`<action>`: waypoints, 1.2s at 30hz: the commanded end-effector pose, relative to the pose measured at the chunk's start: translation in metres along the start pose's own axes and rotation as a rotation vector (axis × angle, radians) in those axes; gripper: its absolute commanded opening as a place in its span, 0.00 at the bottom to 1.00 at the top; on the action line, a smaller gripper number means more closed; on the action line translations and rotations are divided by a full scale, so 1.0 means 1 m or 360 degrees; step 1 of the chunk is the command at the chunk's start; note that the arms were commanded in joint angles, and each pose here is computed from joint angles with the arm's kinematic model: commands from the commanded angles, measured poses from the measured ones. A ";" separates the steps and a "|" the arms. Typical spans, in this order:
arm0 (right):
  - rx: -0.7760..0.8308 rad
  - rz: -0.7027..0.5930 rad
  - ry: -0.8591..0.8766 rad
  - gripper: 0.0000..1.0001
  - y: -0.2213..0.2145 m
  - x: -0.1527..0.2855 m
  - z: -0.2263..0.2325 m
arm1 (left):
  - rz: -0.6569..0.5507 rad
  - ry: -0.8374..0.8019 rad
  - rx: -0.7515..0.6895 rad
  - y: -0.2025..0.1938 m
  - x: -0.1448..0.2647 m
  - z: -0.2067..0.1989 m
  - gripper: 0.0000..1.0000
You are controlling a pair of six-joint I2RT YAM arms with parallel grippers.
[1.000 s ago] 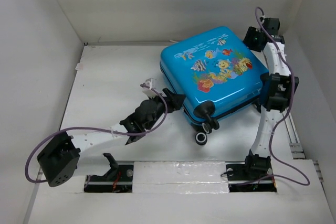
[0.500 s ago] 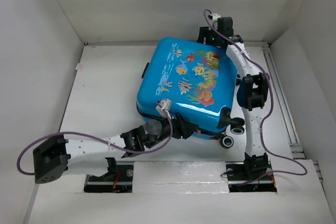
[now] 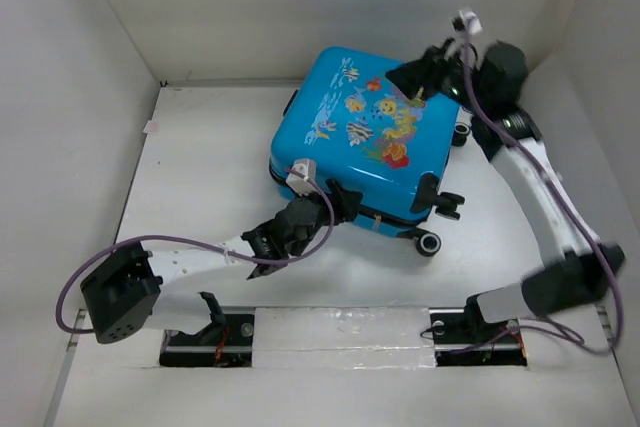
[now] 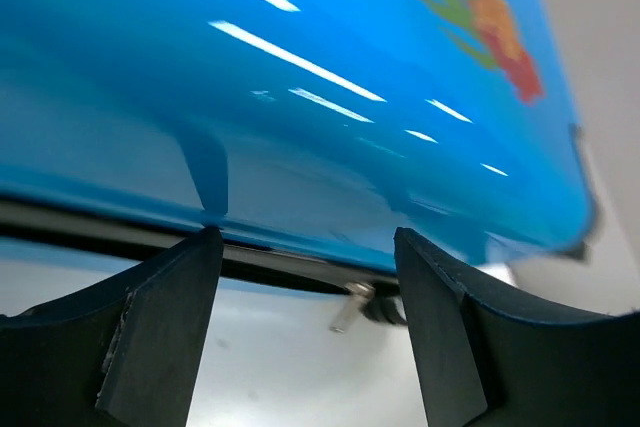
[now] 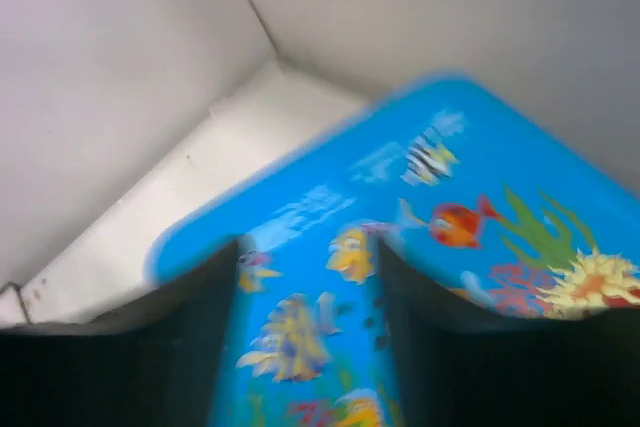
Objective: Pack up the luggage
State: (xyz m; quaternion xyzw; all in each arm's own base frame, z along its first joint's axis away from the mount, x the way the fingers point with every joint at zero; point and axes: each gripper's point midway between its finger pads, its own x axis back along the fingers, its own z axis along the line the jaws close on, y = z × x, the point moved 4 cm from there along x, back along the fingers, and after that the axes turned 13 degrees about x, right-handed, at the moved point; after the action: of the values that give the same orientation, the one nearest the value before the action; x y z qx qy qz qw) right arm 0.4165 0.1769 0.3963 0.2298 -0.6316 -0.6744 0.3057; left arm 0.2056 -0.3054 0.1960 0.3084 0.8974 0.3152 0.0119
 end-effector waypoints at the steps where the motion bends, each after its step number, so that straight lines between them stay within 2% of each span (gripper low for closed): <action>1: 0.0118 -0.0143 0.0022 0.45 -0.017 0.050 0.041 | -0.0237 0.0166 -0.0087 0.033 -0.011 0.020 0.66; 2: 0.0127 -0.0162 0.0013 0.29 -0.028 0.064 0.055 | -0.0237 0.0166 -0.0087 0.033 -0.011 0.020 0.66; 3: 0.0168 -0.0357 0.0033 0.19 -0.009 0.100 0.086 | -0.0221 0.0128 -0.0062 0.034 -0.008 0.014 0.66; 4: 0.0100 -0.0408 0.0058 0.03 -0.040 0.124 0.115 | -0.0196 0.0094 -0.0054 0.033 -0.005 0.011 0.64; 5: 0.0030 -0.0262 0.0043 0.00 -0.085 0.115 0.117 | -0.0184 0.0085 -0.0037 0.032 -0.004 0.010 0.64; 6: 0.0007 -0.0442 0.0063 0.00 -0.079 0.145 0.136 | -0.0169 0.0081 -0.0039 0.031 -0.001 0.013 0.64; 7: -0.0035 -0.0445 0.0048 0.00 -0.097 0.155 0.141 | -0.0151 0.0038 -0.0034 0.027 0.007 0.007 0.64; 8: -0.0114 -0.0336 -0.0020 0.00 -0.145 0.157 0.141 | -0.0149 0.0014 -0.0027 0.026 0.010 0.006 0.64; 11: -0.0228 -0.0412 -0.0003 0.00 -0.173 0.189 0.153 | -0.0117 -0.0003 -0.0032 0.020 0.020 0.012 0.63; 12: -0.0274 -0.0357 -0.0011 0.00 -0.203 0.187 0.151 | -0.0097 -0.0013 -0.0034 0.018 0.022 0.013 0.63; 13: -0.0291 -0.0465 0.0014 0.03 -0.199 0.195 0.154 | -0.0089 0.0000 -0.0042 0.016 0.023 0.017 0.63; 14: -0.0301 -0.0433 -0.0015 0.06 -0.209 0.195 0.152 | -0.0089 0.0000 -0.0042 0.016 0.025 0.020 0.63; 18: -0.0362 -0.0316 -0.0380 0.12 -0.234 0.195 0.122 | -0.0094 -0.0008 -0.0037 0.018 0.032 0.022 0.63; 23: -0.0434 -0.0183 -0.0607 0.31 -0.250 0.193 0.105 | -0.0093 -0.0008 -0.0037 0.018 0.033 0.024 0.63; 26: -0.0557 -0.0031 -0.0792 0.38 -0.273 0.195 0.095 | -0.0094 -0.0008 -0.0037 0.016 0.035 0.028 0.63; 29: -0.0609 -0.0036 -0.0823 0.47 -0.274 0.195 0.094 | -0.0065 -0.0036 -0.0034 0.012 0.035 0.027 0.62; 30: -0.0610 -0.0044 -0.0821 0.53 -0.275 0.194 0.093 | -0.0074 -0.0051 -0.0025 0.013 0.035 0.025 0.62; 34: -0.0588 -0.0108 -0.0801 0.58 -0.269 0.192 0.093 | -0.0025 -0.0046 -0.0041 0.006 0.031 0.028 0.62; 36: -0.0627 -0.0080 -0.0812 0.53 -0.271 0.195 0.094 | -0.0011 -0.0055 -0.0041 0.004 0.032 0.028 0.62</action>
State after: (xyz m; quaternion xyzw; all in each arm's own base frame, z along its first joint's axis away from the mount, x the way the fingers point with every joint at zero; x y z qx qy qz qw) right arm 0.1767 0.1228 0.1561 0.0426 -0.5369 -0.8213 0.1879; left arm 0.1899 -0.2660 0.1775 0.3027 0.8946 0.3285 0.0139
